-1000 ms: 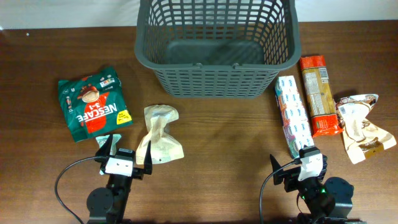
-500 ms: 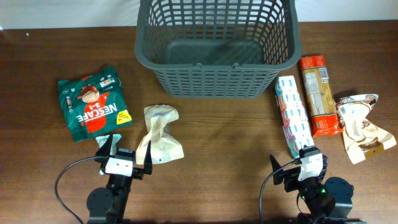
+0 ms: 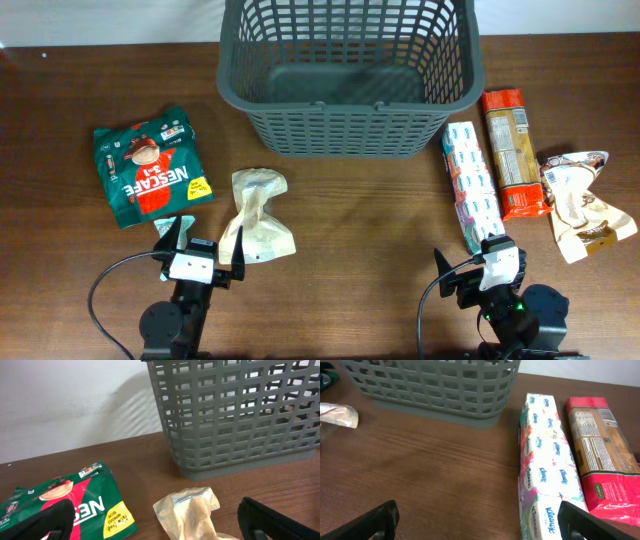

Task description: Pack container

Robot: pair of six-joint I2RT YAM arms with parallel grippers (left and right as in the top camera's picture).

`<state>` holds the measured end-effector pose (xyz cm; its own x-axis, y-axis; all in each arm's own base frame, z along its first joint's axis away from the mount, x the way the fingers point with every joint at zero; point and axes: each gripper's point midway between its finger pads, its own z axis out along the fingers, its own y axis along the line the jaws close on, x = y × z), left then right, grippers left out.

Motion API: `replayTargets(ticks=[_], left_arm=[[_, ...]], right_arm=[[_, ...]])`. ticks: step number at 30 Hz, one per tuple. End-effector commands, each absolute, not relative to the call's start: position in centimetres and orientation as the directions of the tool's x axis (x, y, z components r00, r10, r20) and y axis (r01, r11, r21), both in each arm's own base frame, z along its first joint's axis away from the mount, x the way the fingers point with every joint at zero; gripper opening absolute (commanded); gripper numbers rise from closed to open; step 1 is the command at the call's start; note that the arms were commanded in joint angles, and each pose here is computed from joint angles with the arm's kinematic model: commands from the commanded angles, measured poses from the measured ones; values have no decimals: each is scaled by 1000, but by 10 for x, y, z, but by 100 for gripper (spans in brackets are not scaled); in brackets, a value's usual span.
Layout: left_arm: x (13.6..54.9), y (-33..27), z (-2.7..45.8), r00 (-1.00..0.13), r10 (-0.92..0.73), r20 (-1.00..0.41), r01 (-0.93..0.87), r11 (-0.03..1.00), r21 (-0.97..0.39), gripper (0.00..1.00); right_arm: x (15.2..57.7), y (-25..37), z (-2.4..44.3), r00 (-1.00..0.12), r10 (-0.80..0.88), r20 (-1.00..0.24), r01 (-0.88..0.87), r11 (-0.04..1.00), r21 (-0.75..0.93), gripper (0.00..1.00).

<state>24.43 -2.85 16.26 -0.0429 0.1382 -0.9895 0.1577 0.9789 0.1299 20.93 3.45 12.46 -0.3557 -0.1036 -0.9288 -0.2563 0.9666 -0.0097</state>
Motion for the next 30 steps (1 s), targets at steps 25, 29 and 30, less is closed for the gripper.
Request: replayTargets(ticks=[25,29,30], left_arm=[[245,-27,154,-69,151,-986,154,978,139,99],[248,-27,130,-172,156,-973,167,978,127,99],[249,-27,119,-219,158,-963,173,977,121,99]], right_arm=[[209,38,125,-349,-105,-931,-272,962,-6,99],[209,38,118,-371,-102,-923,-271,963,2,99],[209,38,114,-387,-101,-917,-271,963,8,99]])
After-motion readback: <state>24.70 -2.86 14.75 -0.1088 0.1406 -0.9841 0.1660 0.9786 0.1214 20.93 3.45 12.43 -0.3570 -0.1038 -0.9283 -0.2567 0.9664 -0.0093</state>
